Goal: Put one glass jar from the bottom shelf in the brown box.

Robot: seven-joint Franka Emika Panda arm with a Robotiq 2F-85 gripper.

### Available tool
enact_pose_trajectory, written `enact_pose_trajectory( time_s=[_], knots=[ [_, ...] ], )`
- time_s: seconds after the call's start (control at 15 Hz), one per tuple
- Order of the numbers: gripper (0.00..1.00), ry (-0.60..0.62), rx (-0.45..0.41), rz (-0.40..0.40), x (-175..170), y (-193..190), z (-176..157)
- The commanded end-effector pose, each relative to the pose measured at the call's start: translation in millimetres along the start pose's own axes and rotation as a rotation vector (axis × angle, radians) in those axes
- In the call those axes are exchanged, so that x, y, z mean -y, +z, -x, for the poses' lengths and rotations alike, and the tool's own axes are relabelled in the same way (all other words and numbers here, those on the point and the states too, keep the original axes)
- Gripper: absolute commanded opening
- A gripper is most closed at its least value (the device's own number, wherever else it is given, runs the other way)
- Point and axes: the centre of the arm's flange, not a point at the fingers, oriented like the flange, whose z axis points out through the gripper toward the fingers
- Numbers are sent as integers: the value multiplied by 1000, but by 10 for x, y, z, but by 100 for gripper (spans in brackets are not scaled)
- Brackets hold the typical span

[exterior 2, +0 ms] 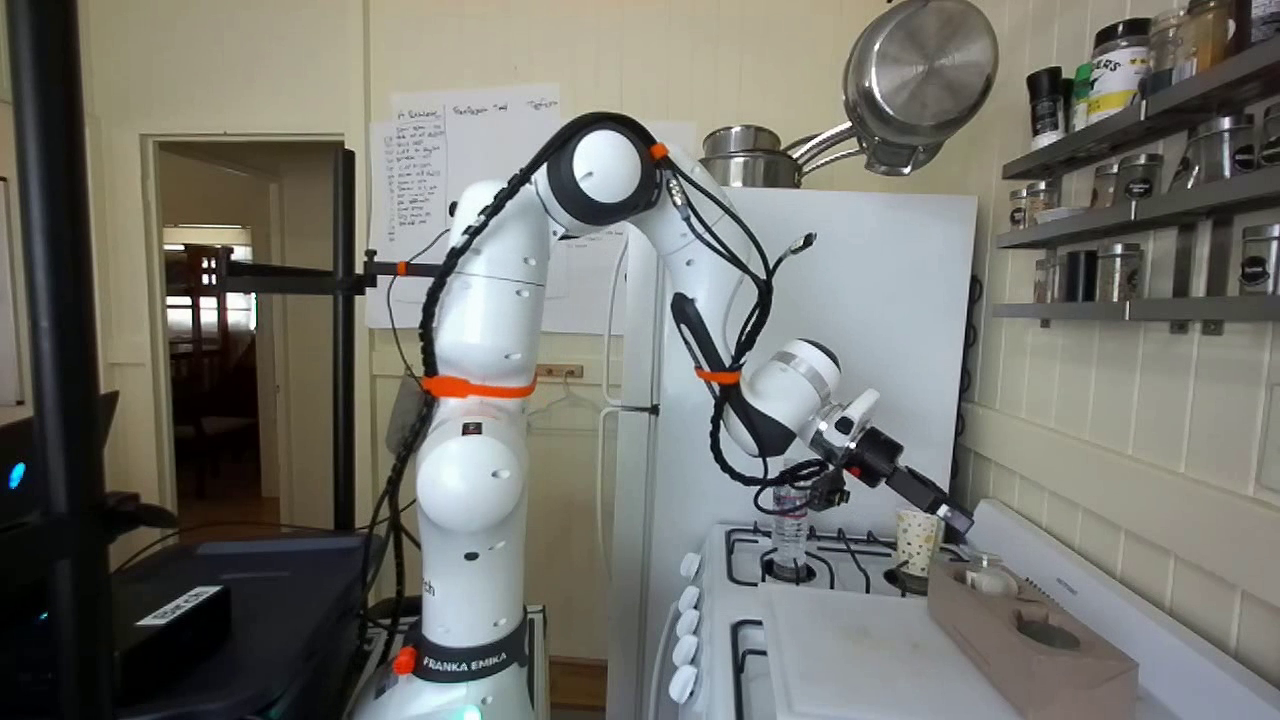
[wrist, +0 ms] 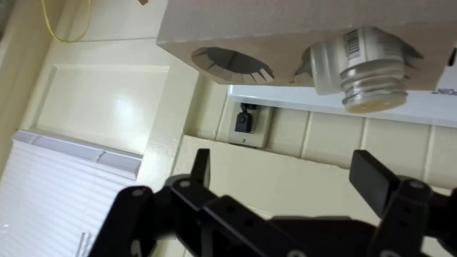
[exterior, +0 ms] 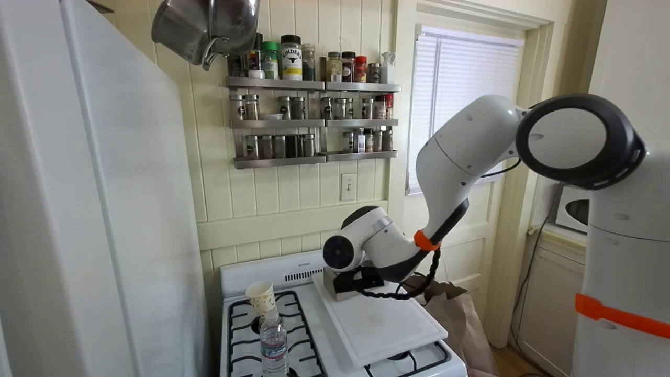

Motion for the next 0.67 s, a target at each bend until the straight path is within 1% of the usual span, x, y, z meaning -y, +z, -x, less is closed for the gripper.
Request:
enact_pose_trajectory(
  time_s=[0.0,0.13,0.27,0.4,0.47,0.53,0.6],
  knots=[
    [100,-76,-68,-180,-390,-260,16],
    [100,-144,-104,-274,-482,-355,10],
    [100,-217,-107,-345,-569,-421,10],
    [100,-258,-100,-384,-658,-437,10],
    [100,-277,-101,-389,-694,-439,14],
    [100,-291,-124,-401,-692,-421,5],
    [100,-261,-107,-367,-537,-394,-44]
  ],
)
